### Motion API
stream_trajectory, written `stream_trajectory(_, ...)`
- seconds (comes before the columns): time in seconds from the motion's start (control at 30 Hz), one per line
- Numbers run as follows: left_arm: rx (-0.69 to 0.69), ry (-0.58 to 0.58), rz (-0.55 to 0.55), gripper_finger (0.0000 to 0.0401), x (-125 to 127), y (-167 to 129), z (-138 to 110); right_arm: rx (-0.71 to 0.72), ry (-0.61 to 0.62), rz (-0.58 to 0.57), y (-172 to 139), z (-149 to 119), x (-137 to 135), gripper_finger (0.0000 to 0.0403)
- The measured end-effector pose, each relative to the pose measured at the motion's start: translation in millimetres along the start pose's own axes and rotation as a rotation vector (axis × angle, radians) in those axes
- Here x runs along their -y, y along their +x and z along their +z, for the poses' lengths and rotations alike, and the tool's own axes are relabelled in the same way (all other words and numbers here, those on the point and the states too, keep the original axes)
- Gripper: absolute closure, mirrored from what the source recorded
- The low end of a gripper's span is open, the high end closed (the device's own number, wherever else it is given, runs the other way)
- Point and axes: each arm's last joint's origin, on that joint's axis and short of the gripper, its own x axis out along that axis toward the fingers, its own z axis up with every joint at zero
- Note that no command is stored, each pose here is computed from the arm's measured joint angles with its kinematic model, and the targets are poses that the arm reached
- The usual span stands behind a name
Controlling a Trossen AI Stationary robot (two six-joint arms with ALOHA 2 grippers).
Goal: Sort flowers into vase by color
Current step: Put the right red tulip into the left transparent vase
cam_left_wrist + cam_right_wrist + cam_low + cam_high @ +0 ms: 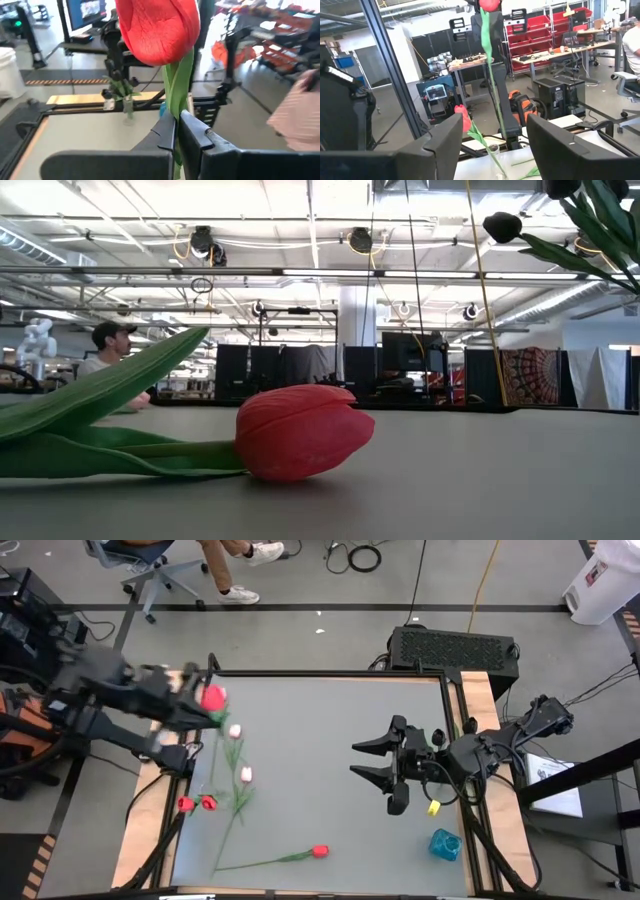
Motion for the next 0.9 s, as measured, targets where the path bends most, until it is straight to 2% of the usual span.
stream_trajectory(0.23,0.119,0.022,-0.105,0.0389,10.0,-64.5,-4.0,0.000,0.000,0.000,0.0,0.0,0.0,0.0192)
stream_trajectory(0.4,0.169,0.035,-0.140,0.0389,13.8,-92.8,-9.0,0.000,0.000,0.000,0.0,0.0,0.0,0.0192)
stream_trajectory(0.6,0.051,0.037,-0.207,0.0389,16.4,-107.4,-27.0,0.000,0.000,0.000,0.0,0.0,0.0,0.0192)
stream_trajectory(0.8,-0.008,0.071,-0.202,0.0389,17.3,-123.3,-41.2,0.000,0.000,0.000,0.0,0.0,0.0,0.0192)
stream_trajectory(0.9,0.000,0.075,-0.152,0.0389,16.7,-132.5,-45.4,0.000,0.000,0.000,0.0,0.0,0.0,0.0192)
